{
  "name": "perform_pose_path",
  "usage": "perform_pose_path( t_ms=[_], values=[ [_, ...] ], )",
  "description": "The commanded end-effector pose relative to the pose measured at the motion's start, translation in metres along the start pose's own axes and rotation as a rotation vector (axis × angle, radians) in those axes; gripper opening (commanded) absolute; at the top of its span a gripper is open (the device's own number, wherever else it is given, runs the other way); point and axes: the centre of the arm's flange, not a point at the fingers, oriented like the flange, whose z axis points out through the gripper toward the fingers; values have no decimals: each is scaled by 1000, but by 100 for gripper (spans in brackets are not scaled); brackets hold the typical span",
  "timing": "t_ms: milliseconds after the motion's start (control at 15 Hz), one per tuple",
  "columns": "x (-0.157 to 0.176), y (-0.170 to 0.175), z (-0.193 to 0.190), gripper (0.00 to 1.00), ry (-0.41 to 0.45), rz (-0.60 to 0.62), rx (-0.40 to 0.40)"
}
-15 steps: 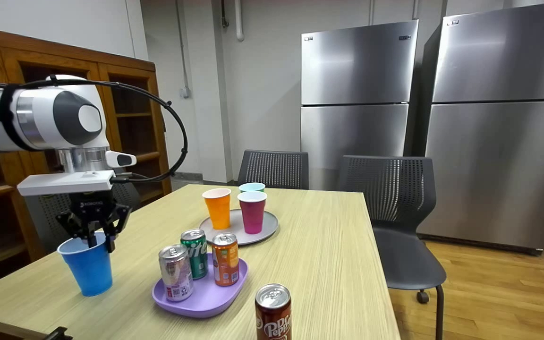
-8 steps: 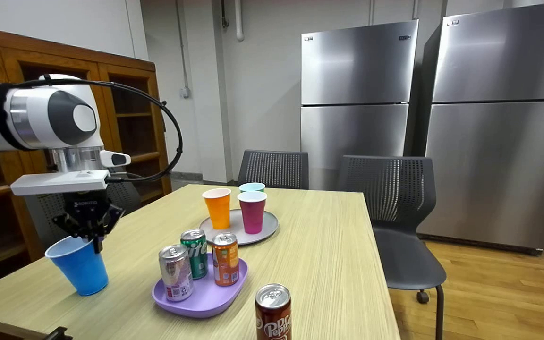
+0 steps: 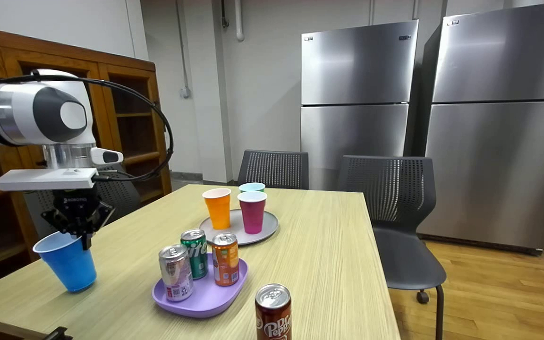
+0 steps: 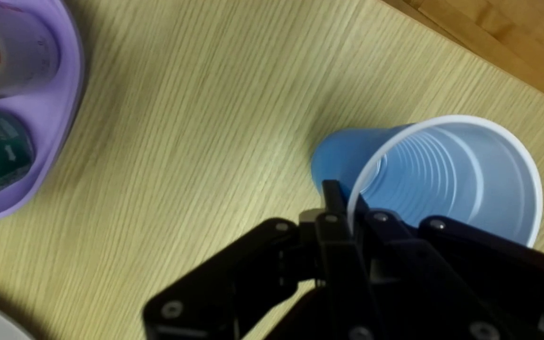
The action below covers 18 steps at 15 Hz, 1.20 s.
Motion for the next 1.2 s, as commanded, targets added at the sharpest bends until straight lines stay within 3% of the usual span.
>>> perform_pose_path(
  t_ms=[0, 533, 1133],
  values=[
    [-7, 6, -27, 1, 40, 47, 5],
    [-4, 48, -60, 1, 99, 167, -7],
    [10, 104, -72, 1, 140, 323, 6]
  ],
)
